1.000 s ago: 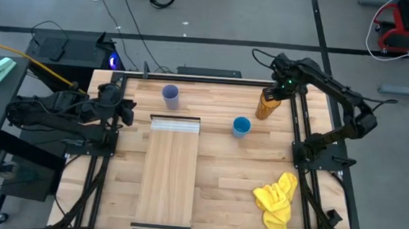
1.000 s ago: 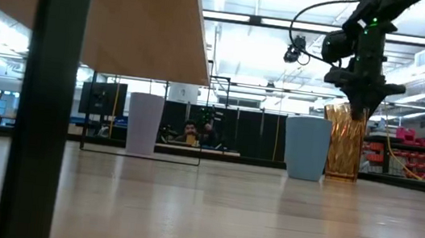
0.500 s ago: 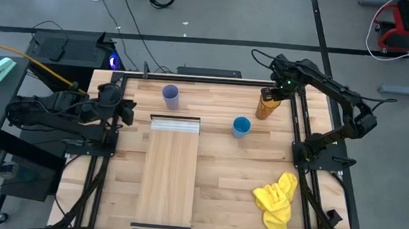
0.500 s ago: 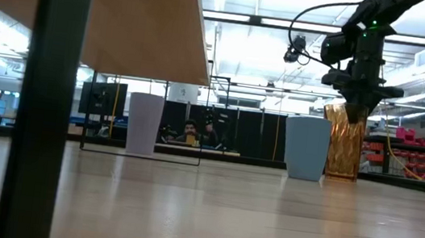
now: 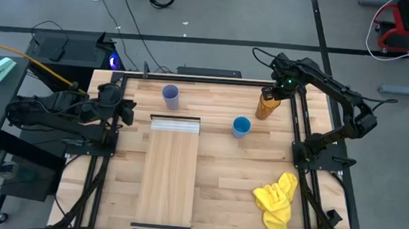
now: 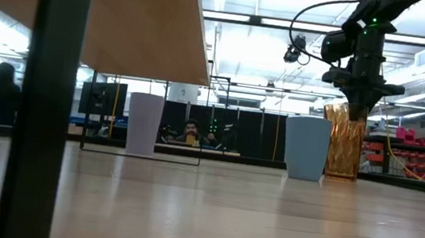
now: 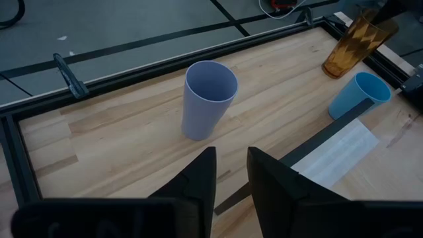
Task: Stack small to large cups/mugs on shelf
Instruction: Move the brown cup to the middle of the table, then put the brown cup on the shelf
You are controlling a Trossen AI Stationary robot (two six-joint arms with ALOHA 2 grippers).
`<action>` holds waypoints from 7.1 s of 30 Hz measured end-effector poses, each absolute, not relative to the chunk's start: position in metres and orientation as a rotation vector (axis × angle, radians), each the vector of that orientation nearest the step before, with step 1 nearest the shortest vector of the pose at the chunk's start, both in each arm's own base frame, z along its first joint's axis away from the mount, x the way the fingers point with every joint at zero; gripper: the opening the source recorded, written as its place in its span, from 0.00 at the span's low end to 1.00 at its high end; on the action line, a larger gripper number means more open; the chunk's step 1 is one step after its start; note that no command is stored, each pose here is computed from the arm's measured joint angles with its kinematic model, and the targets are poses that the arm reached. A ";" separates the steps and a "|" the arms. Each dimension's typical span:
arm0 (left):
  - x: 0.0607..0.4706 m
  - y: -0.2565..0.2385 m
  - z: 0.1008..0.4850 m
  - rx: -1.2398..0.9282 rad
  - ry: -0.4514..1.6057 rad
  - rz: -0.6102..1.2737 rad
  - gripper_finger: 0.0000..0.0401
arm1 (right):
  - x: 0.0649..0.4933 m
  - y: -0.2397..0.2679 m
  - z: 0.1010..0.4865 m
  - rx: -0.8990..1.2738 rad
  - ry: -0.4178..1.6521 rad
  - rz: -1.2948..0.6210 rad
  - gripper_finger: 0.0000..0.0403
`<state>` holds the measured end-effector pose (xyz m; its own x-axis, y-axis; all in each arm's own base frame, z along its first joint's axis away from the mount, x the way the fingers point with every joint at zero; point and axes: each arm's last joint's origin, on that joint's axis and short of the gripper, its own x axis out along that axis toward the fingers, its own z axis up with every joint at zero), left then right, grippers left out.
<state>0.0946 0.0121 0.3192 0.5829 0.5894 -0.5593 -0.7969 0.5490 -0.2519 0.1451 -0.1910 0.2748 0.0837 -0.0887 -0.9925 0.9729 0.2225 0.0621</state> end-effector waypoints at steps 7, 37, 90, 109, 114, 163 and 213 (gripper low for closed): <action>0.095 0.012 0.319 -0.519 0.442 0.853 0.21 | 0.145 -0.191 0.275 1.026 1.178 -1.051 0.11; 0.094 0.012 0.319 -0.515 0.449 0.855 0.19 | 0.160 -0.135 0.419 0.874 0.975 -0.869 0.01; 0.201 -0.005 0.333 -0.552 0.323 0.323 0.20 | 0.364 0.010 0.319 0.292 1.407 -0.381 0.01; 0.224 -0.008 0.328 -0.552 0.301 0.277 0.19 | 0.379 0.017 0.300 0.285 1.443 -0.297 0.02; 0.227 -0.008 0.323 -0.548 0.333 0.279 0.19 | 0.381 0.017 0.297 0.281 1.439 -0.292 0.02; 0.279 -0.018 0.297 -0.575 0.404 0.125 0.30 | 0.346 0.013 0.326 0.386 1.349 -0.353 0.31; 0.405 -0.010 0.292 -0.345 1.102 0.256 0.34 | 0.288 0.083 0.315 0.380 1.313 -0.506 0.30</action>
